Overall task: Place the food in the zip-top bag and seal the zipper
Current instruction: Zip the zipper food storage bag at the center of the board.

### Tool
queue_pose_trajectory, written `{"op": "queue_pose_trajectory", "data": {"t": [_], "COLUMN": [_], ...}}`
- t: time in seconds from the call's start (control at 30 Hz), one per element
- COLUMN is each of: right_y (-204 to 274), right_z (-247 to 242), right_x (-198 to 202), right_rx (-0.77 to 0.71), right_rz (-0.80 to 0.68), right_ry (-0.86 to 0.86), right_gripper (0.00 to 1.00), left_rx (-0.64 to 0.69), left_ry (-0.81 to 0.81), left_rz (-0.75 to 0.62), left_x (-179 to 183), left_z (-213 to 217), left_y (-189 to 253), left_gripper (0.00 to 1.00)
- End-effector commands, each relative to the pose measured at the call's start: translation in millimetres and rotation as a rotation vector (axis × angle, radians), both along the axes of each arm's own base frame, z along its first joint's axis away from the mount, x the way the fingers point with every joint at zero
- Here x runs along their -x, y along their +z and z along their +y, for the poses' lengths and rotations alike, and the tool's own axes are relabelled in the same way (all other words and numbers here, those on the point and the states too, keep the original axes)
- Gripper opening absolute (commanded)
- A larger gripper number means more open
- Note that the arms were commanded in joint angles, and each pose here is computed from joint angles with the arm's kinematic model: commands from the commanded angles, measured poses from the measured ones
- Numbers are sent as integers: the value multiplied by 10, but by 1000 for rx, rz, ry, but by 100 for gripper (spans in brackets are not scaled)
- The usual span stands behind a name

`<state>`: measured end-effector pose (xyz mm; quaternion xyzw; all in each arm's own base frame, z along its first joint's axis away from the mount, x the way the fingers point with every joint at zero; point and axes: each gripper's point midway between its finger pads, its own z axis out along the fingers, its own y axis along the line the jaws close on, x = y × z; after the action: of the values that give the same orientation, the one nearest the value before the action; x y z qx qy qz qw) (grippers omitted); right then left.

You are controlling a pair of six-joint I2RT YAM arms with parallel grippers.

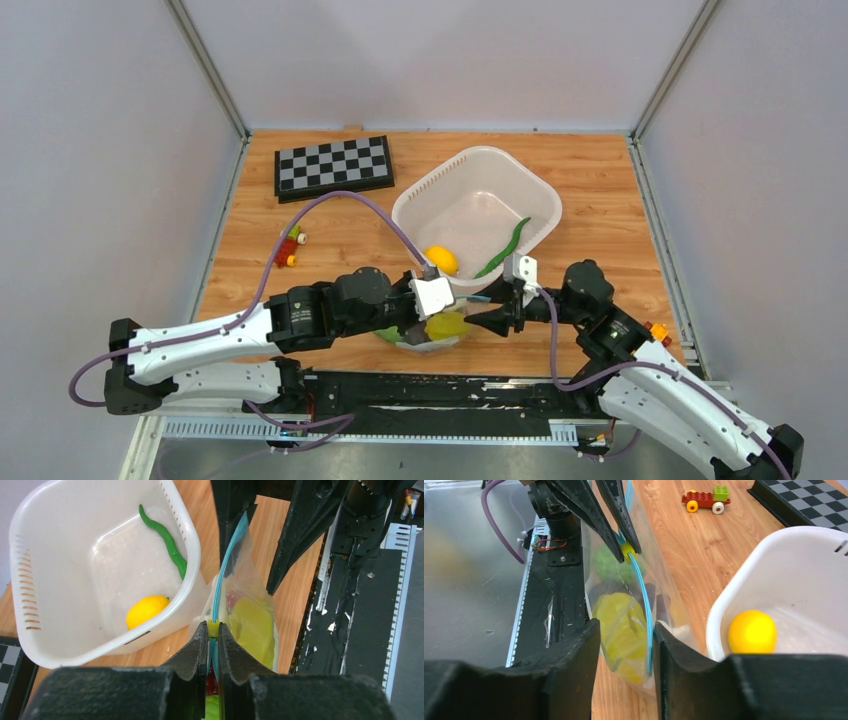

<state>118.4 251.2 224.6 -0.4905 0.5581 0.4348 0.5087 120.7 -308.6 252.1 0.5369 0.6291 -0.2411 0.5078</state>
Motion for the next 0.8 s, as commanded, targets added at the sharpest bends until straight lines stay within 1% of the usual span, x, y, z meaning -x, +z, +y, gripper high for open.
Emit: {"op": "queue_pose_trajectory", "data": {"t": [0.0,0.1,0.23,0.33,0.47,0.57,0.67,0.73,0.77], "right_y": [347,191,332,380,481,440,372,349,350], "right_z": [98,99,193,216,259,294,299,297,290], "right_x": [58,-62,-161,-103,-18,-8,-71,-79,-91], "right_rx": [-79,-29,-86,-109,-145,-129,-88,-75,-75], "right_rz": [-5,17,-7,-59,-88,-88,-79,-74,-76], "right_ry": [65,9,-38,-20,11,21,-6,-9,-17], "right_gripper": [45,46,48,46,44,34,17,12,8], "left_rx": [99,123,134,136,140,143,149,156,156], "left_ry": [9,-11,-21,-27,-29,-34,-37,-37,-35], "left_rz": [6,13,16,24,24,25,30,32,32], "left_x": [-11,29,37,51,58,62,73,79,77], "left_z": [-83,-92,-139,-155,-146,-157,-160,-153,-147], "left_y": [274,311,308,328,346,354,365,375,376], "left_gripper": [3,3,3,3,3,4,4,4,4]}}
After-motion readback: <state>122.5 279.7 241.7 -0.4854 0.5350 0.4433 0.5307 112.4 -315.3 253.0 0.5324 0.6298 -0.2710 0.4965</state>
